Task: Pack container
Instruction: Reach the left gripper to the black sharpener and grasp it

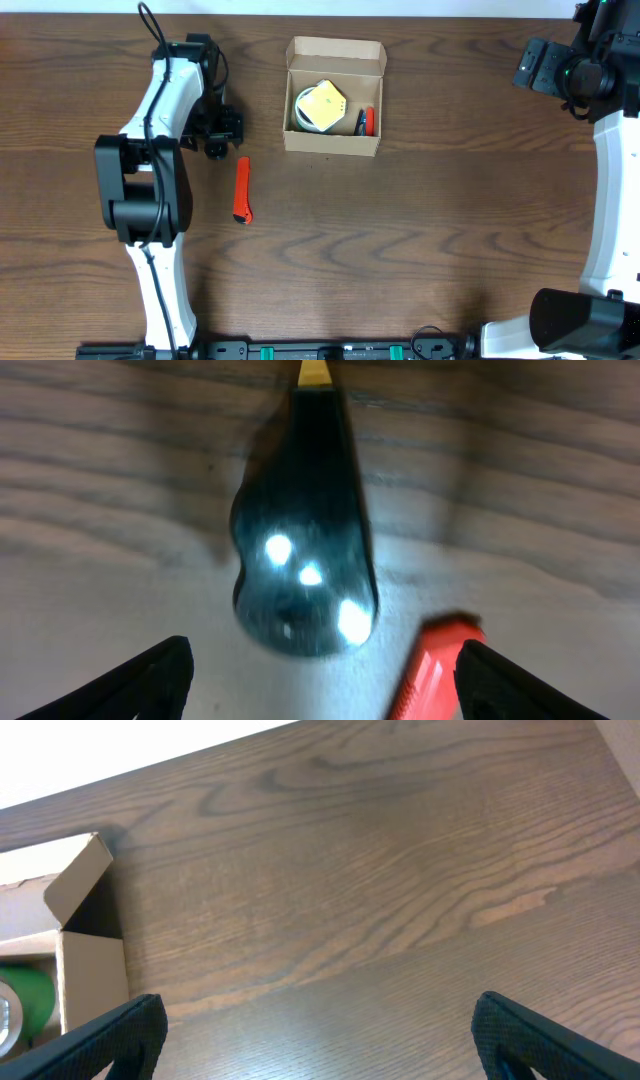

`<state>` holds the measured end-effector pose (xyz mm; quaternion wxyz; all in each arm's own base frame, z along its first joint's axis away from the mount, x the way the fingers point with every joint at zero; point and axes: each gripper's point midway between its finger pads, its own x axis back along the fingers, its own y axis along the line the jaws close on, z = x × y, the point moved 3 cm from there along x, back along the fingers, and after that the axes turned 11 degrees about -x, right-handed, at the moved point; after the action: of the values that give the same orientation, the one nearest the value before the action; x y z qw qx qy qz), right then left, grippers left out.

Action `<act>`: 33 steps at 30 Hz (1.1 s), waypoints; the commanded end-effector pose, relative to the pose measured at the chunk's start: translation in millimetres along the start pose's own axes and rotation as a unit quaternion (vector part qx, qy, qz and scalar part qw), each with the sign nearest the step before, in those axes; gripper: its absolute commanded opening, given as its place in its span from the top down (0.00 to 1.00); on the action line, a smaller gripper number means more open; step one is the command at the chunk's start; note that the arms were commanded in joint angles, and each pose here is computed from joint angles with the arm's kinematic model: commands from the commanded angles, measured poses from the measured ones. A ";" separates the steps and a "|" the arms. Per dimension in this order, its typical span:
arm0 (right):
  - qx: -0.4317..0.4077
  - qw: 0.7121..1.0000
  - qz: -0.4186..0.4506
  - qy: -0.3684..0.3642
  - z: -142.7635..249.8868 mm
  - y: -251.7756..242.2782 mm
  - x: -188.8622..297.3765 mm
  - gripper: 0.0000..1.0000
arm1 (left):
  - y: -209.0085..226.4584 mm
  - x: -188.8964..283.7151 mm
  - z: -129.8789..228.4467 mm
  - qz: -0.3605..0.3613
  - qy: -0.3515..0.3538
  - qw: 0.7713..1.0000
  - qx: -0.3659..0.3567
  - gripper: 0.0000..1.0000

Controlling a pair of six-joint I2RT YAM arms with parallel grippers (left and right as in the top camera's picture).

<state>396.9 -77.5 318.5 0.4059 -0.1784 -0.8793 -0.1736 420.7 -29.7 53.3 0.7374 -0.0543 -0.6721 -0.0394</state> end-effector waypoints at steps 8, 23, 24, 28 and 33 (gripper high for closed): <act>-0.004 1.000 0.009 0.004 1.0 -4.7 -4.0 0.01 | 4.6 -21.1 -9.1 0.002 -0.003 1.000 0.011 0.14; -0.004 1.000 0.009 0.004 1.0 -4.7 -4.0 0.01 | 5.2 -25.6 -15.5 0.001 -0.018 1.000 0.020 0.18; -0.004 1.000 0.009 0.004 1.0 -4.7 -4.0 0.01 | 5.2 -26.6 -14.9 0.001 -0.017 1.000 0.020 0.19; -0.004 1.000 0.009 0.004 1.0 -4.7 -4.0 0.01 | 5.0 -34.2 -9.6 0.001 -0.008 1.000 0.020 0.20; -0.004 1.000 0.009 0.004 1.0 -4.7 -4.0 0.01 | 4.6 -42.2 -3.8 0.002 0.002 1.000 0.022 0.20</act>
<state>396.9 -77.5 318.5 0.4059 -0.1784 -0.8793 -0.1736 432.8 -29.1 27.1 0.7220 -0.0453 -0.6898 -0.0292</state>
